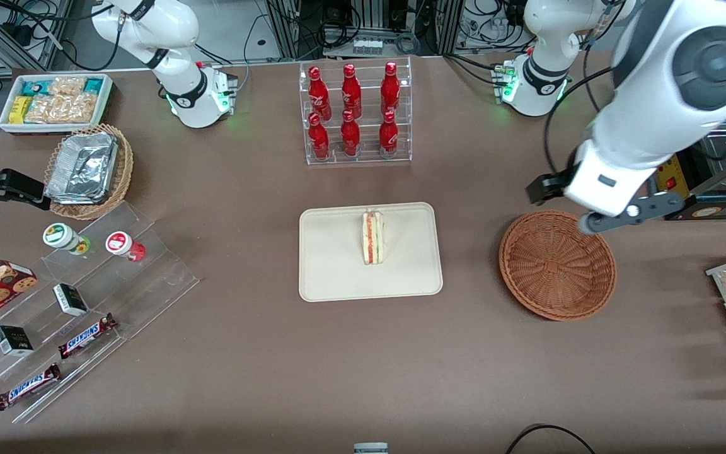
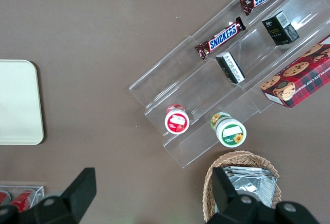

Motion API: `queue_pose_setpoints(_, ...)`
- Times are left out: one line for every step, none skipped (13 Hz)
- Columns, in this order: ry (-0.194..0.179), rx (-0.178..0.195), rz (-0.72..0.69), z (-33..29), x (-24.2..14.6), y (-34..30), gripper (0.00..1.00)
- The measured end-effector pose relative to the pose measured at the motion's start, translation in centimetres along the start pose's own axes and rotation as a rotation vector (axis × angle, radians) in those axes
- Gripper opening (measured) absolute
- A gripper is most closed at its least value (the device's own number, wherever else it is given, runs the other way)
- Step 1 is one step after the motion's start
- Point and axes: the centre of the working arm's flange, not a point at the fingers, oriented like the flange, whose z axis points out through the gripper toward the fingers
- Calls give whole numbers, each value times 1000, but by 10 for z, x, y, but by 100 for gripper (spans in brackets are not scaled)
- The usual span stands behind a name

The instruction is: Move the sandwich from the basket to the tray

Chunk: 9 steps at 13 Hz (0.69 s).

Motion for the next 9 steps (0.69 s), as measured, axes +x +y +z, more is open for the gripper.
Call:
queue_pose_setpoints(-2,8,27,-4,-1,-12,100)
queue_pose_setpoints(1,16,59,-8,-4,-23,100)
queue_pose_setpoints(3,29,92,-12,-8,-34,100)
queue_pose_setpoints(-2,41,121,-15,-11,-50,100)
queue_pose_setpoints(-8,36,148,-18,-13,-68,100)
queue_pose_setpoints(-13,23,171,-23,-13,-90,100)
queue_pose_setpoints(-14,11,190,-27,-15,-111,100)
queue_pose_setpoints(-13,4,205,-29,-19,-130,100)
queue_pose_setpoints(-14,4,213,-29,-24,-143,100)
